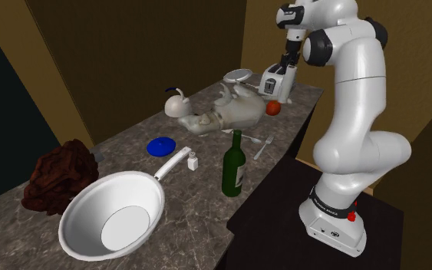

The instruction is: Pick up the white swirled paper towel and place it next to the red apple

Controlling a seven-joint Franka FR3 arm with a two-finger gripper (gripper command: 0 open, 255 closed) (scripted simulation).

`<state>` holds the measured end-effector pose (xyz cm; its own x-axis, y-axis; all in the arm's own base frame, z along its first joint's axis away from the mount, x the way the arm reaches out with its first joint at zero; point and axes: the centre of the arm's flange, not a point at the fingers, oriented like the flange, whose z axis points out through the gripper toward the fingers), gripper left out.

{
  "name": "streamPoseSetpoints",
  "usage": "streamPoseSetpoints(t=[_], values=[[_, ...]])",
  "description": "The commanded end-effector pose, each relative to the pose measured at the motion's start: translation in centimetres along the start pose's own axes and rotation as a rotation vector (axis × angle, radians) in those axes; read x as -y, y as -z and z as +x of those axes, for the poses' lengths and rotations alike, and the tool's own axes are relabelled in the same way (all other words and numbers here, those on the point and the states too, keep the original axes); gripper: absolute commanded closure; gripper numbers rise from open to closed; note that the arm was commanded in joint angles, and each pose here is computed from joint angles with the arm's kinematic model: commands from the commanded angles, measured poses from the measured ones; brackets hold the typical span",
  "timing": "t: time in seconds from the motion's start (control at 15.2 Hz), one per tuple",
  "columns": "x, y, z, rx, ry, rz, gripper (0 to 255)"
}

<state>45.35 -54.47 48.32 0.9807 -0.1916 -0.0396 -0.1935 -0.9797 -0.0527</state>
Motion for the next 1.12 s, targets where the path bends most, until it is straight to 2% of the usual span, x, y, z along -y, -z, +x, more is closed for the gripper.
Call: streamPoseSetpoints(t=[0.0,1.06], values=[[-3.6,-0.2,-0.7,0.0,0.002,0.0,255],[-4.1,-8.6,-0.3,0.0,0.002,0.0,255]])
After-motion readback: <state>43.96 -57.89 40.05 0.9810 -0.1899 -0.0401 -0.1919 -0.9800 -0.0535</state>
